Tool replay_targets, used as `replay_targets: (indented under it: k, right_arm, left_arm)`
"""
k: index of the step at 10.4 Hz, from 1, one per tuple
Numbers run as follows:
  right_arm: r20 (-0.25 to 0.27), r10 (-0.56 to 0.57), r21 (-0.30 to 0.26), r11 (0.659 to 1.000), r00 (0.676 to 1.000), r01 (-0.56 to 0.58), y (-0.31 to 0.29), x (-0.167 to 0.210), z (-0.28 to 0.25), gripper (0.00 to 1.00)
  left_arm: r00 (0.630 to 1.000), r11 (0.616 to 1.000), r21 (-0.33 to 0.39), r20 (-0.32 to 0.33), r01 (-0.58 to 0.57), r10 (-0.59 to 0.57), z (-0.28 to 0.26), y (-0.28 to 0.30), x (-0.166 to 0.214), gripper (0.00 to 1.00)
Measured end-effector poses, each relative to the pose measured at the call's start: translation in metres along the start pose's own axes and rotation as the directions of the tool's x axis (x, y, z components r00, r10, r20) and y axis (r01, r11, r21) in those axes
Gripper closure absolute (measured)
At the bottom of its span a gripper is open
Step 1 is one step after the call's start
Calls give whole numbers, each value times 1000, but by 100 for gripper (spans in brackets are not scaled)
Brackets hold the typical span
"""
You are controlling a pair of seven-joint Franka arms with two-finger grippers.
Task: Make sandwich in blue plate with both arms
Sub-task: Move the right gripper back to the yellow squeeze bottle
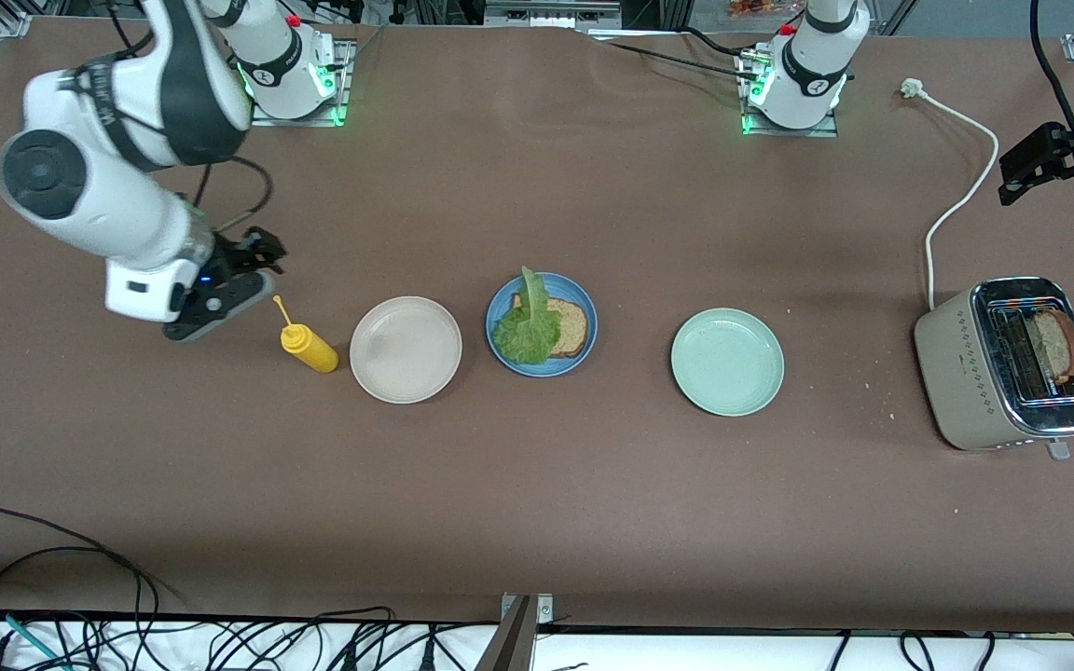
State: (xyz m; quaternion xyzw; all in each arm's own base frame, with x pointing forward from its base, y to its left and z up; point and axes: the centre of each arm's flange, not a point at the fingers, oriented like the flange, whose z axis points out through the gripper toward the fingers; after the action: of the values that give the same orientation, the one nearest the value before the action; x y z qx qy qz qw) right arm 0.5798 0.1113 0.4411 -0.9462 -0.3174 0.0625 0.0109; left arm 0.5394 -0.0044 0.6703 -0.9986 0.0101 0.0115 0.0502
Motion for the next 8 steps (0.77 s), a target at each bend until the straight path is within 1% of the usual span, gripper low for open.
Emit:
replay_targets:
  k: [1, 2, 4, 5, 6, 7, 8]
  right_arm:
    - [-9, -56, 35, 998, 998, 56, 26, -15, 7, 0]
    - [-29, -104, 85, 991, 994, 107, 49, -27, 18, 0]
    - [-68, -179, 162, 969, 981, 188, 90, -47, 50, 0]
    - [-117, -224, 197, 950, 968, 243, 107, -51, 70, 0]
    - [-203, -267, 234, 921, 942, 311, 121, -52, 92, 0]
    - [-303, -290, 268, 889, 908, 373, 132, -53, 114, 0]
    - [-395, -313, 283, 853, 864, 438, 140, -54, 134, 0]
  left_arm:
    - [1000, 1000, 0, 0, 0, 0, 0, 0, 0, 0]
    - [1000, 1000, 0, 0, 1, -1, 0, 0, 0, 0]
    - [1000, 1000, 0, 0, 1, -1, 0, 0, 0, 0]
    - [1000, 1000, 0, 0, 1, -1, 0, 0, 0, 0]
    - [1000, 1000, 0, 0, 1, -1, 0, 0, 0, 0]
    - [1000, 1000, 0, 0, 1, -1, 0, 0, 0, 0]
    - [1000, 1000, 0, 1, 1, -1, 0, 0, 0, 0]
